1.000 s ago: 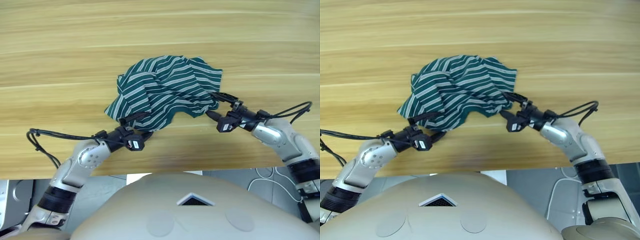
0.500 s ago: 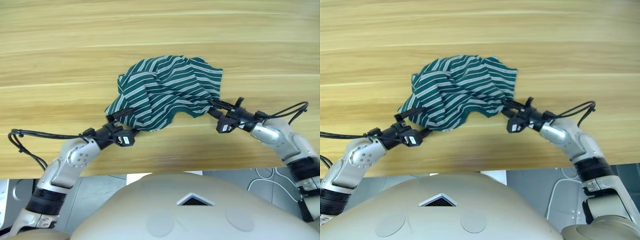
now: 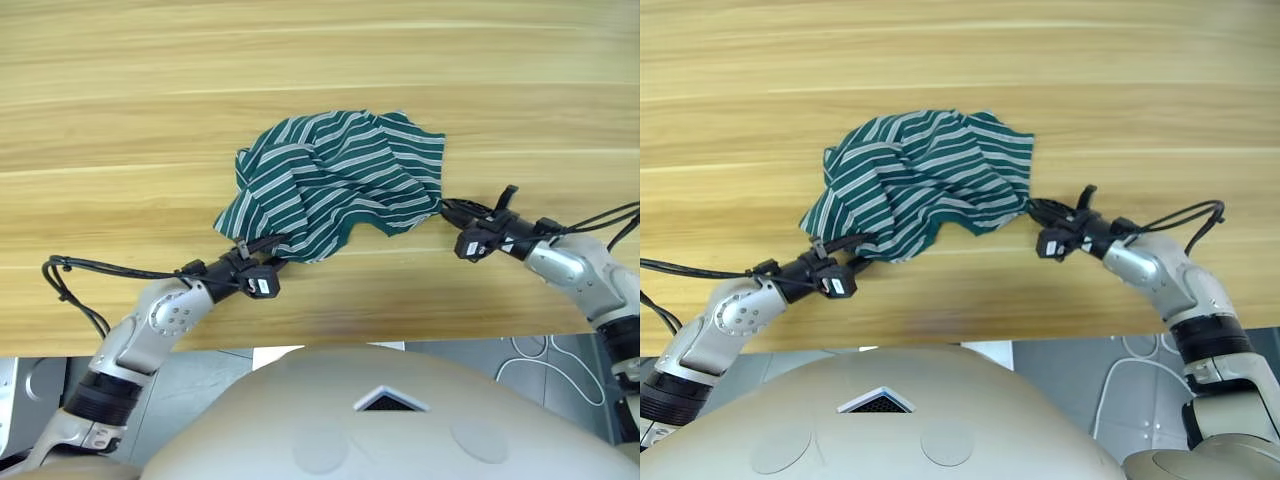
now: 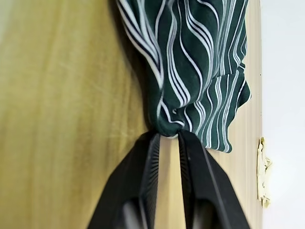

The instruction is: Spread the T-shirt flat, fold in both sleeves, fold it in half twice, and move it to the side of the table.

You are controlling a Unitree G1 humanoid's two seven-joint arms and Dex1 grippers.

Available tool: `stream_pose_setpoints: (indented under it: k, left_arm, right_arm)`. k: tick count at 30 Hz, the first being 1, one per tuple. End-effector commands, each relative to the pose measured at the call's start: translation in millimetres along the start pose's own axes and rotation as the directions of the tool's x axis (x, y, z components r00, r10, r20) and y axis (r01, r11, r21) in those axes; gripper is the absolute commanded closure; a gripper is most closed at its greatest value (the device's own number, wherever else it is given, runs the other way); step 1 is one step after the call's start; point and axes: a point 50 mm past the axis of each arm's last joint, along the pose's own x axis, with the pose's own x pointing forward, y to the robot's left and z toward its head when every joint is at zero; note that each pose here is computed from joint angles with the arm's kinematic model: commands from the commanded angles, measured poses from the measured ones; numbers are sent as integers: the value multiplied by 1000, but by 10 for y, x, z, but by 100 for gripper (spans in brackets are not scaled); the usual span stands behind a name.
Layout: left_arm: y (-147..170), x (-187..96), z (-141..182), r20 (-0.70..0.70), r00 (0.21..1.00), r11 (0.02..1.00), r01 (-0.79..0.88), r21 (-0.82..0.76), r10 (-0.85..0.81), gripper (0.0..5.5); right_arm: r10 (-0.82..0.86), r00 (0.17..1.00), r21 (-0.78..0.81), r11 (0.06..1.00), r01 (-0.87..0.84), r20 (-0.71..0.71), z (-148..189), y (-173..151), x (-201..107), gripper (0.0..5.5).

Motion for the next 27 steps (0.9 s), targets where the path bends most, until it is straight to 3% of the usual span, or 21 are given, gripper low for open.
stream_pose_setpoints:
  k: [1, 4, 8, 16, 21, 27]
  left_arm:
    - [-211, -17, -107, -70, 991, 994, 110, -23, -112, 456]
    - [-214, -21, -107, -69, 991, 994, 111, -25, -112, 500]
    - [-206, -22, -112, -72, 992, 995, 99, -27, -100, 547]
    - [-77, -76, -175, -93, 996, 999, -8, -33, 5, 549]
    - [302, -278, 124, 177, 941, 954, -266, -137, 288, 549]
    - [460, -566, 316, 438, 798, 905, -309, -292, 413, 549]
  right_arm:
    - [135, 991, 6, 991, -135, -3, 24, 258, 78, 498]
    - [138, 990, 8, 990, -138, 8, 34, 266, 85, 550]
    - [140, 990, 10, 990, -140, 19, 47, 276, 98, 550]
    - [53, 999, 32, 998, -53, 15, 15, 165, 76, 550]
    - [-273, 937, 291, 935, 204, 219, 269, -222, -189, 550]
    - [-576, 721, 563, 766, 311, 386, 497, -574, -625, 550]
